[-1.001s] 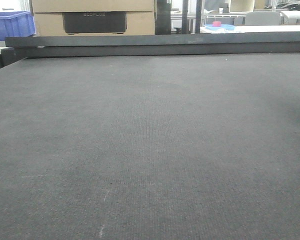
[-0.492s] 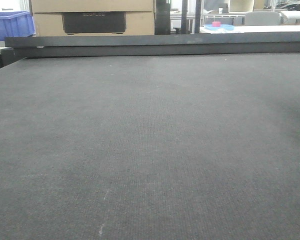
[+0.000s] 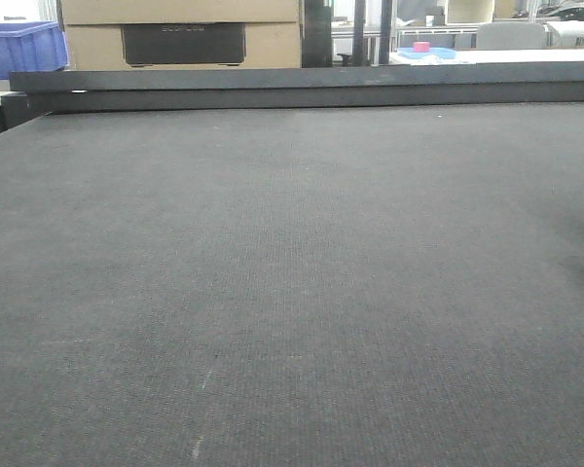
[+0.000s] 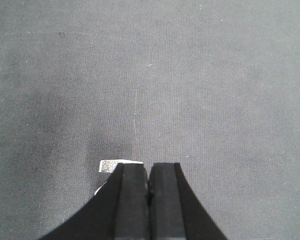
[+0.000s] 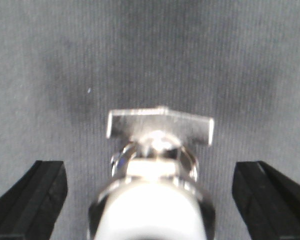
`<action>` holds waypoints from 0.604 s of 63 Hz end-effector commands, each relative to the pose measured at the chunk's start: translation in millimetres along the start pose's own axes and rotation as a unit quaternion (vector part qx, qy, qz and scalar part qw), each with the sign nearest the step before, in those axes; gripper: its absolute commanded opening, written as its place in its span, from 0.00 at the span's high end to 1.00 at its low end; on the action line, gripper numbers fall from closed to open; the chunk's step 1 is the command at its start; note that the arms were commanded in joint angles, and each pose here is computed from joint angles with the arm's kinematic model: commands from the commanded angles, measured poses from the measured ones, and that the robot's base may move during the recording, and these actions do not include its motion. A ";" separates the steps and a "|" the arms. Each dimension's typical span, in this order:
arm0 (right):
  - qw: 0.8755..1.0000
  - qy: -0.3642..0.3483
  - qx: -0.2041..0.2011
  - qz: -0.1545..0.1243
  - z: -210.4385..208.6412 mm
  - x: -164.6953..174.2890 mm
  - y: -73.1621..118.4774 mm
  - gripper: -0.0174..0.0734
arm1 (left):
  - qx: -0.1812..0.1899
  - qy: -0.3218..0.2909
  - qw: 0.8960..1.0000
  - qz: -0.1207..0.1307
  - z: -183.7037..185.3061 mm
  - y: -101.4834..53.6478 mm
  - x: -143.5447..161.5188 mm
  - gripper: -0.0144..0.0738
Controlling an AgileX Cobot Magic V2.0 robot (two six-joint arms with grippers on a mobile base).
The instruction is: Place valve from conveyor to right shelf box
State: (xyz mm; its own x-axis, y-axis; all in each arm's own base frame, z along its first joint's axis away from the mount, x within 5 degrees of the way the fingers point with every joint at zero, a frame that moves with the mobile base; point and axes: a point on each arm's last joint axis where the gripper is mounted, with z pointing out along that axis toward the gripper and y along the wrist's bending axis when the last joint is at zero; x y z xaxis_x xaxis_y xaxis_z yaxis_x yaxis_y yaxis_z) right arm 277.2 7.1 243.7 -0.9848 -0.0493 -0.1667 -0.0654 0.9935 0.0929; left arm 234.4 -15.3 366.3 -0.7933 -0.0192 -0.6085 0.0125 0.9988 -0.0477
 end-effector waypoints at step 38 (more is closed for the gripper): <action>0.999 0.032 0.002 -0.003 10.7 0.7 -3.1 0.89 | -0.027 0.016 0.995 -0.095 -2.0 12.8 1.8 0.96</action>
State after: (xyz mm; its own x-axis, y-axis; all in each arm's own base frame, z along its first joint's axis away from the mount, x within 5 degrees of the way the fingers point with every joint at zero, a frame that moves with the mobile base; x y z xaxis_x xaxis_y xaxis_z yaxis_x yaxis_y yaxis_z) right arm 280.3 7.1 233.3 -0.9918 -0.0505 -0.1176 -0.0621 0.9933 0.0972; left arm 233.0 -7.4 365.0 -0.7942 -0.1897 -0.5772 -0.1422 0.9817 -0.1270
